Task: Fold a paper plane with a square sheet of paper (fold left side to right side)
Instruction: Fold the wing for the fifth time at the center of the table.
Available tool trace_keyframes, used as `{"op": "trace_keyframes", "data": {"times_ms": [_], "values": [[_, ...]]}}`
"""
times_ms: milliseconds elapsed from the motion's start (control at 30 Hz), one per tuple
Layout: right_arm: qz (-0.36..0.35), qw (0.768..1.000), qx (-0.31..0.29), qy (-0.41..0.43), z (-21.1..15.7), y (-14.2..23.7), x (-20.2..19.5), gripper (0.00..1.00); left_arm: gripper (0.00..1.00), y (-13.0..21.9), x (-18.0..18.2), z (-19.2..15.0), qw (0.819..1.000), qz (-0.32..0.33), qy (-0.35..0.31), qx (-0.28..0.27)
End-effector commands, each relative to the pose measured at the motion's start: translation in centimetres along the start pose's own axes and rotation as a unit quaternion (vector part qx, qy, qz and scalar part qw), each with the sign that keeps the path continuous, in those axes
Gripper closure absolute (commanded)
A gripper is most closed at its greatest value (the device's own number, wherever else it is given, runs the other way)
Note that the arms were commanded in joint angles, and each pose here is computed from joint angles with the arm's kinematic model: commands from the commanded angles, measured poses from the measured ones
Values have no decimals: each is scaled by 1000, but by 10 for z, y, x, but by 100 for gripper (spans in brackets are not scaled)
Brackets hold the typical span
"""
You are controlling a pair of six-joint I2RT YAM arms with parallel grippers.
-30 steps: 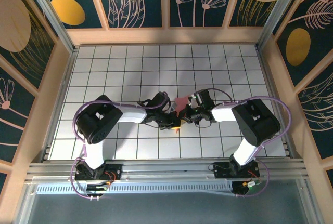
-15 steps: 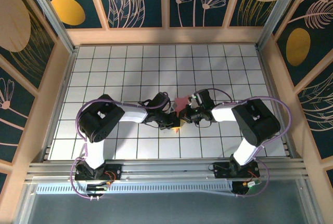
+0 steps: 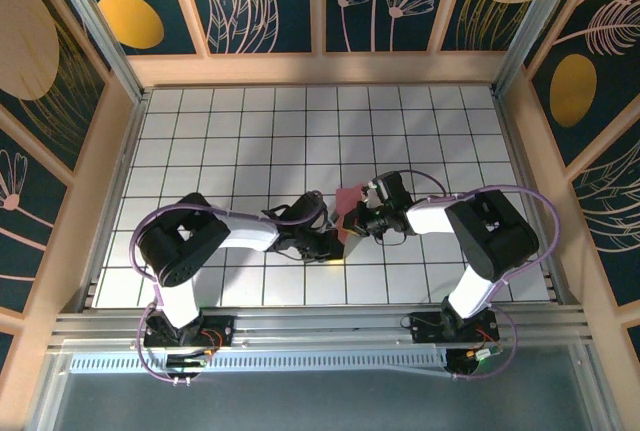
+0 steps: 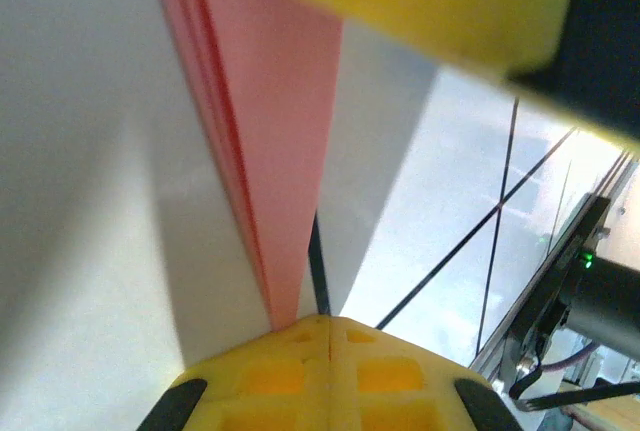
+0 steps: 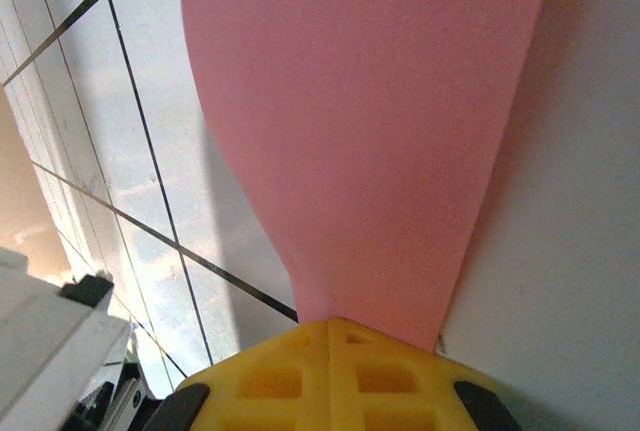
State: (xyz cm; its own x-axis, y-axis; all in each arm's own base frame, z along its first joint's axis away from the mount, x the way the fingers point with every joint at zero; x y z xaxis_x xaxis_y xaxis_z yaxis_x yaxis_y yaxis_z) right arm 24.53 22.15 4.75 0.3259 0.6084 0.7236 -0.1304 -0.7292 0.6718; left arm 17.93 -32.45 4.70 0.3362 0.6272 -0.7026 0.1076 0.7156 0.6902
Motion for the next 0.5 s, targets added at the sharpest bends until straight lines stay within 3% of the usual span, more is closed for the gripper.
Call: {"op": "trace_keyframes", "data": {"times_ms": [0, 167, 333, 467], "values": [[-95, 995, -1, -39, -6, -10, -44, 100, 100, 4, 9, -23, 999, 20, 31, 34], [-77, 997, -6, -27, -3, -7, -29, 100, 100, 18, -16, -2, 1000, -8, -8, -9], [-43, 999, -31, 0, 5, 6, 5, 100, 100, 61, -38, 25, 994, -18, -47, -100], [-20, 998, -56, 28, 11, 22, 33, 92, 90, 106, -28, 42, 980, 21, -50, -193]]}}
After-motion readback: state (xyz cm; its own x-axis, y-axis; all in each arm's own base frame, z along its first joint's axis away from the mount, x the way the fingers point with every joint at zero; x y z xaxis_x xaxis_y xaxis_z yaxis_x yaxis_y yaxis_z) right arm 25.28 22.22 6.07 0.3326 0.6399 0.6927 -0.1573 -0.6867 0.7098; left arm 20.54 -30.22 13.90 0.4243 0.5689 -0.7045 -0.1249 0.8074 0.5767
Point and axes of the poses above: each hand's point on the last joint's axis, 136 mm out from that joint toward the fingers, its own y axis back along the fingers, its own x axis along the line the jaws close on, z = x × y, the point moved 5 cm from there along y, back along the fingers, and after that the axes turned 15 degrees about -y, right-handed, at the moved point
